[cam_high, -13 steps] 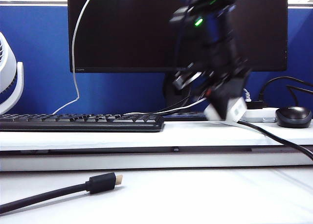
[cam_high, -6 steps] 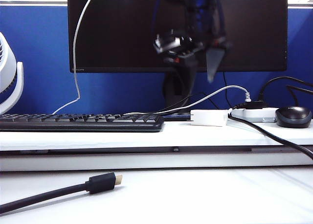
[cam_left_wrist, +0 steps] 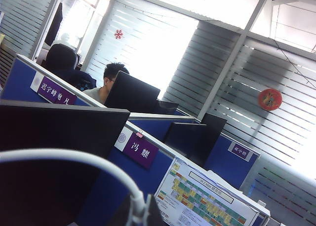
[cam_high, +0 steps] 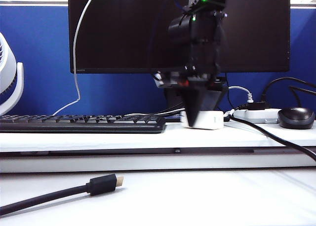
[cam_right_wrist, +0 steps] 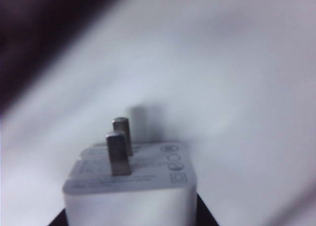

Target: Pick up the Type-C charging cable and the charging base, insert one end of the Type-C charger into the corresponding slot on the base, and finally place the plugged-in charger back on the table.

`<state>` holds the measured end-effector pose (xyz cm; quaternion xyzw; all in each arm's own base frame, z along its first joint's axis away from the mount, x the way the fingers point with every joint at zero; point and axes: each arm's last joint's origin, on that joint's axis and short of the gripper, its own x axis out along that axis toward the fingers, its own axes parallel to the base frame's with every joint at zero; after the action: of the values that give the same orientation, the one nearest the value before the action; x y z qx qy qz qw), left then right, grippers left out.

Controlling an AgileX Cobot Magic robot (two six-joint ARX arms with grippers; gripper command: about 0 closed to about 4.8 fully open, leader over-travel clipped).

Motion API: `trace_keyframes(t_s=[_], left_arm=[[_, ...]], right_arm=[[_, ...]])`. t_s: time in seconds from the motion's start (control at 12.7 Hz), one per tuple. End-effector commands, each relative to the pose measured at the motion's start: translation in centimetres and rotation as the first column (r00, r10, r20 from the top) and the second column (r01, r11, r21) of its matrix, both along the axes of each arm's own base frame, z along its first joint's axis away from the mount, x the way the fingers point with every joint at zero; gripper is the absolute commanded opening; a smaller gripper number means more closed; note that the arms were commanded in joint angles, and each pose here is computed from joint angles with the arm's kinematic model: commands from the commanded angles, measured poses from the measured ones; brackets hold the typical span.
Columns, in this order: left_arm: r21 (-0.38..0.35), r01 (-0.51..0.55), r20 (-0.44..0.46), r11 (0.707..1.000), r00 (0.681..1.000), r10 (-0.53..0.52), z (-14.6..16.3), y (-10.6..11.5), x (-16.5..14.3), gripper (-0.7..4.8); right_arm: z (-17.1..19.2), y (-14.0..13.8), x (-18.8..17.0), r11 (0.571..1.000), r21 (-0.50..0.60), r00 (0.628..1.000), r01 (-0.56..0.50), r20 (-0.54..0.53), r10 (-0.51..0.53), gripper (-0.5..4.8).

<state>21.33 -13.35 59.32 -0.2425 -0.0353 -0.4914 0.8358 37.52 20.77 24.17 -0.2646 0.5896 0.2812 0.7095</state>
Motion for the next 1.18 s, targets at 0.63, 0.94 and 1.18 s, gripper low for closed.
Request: trace_keyframes(t_s=[0.63, 0.94, 1.18], left_arm=[[-0.009, 0.005, 0.02, 1.0, 1.0, -0.005, 0.4, 0.4, -0.7, -0.06], [-0.005, 0.008, 0.019, 1.0, 1.0, -0.007, 0.4, 0.3, -0.7, -0.06], [-0.003, 0.007, 0.019, 1.0, 1.0, -0.007, 0.4, 0.3, -0.6, -0.06]], right_arm=[[0.3, 4.4, 4.3, 0.571, 0.754, 0.919, 0.326, -0.393, -0.005, 0.01], [0.0, 3.8, 5.2, 0.595, 0.708, 0.912, 0.379, -0.396, -0.109, 4.79], [6.7, 5.5, 2.2, 0.666, 0.732, 0.988, 0.143, -0.141, -0.056, 4.79]])
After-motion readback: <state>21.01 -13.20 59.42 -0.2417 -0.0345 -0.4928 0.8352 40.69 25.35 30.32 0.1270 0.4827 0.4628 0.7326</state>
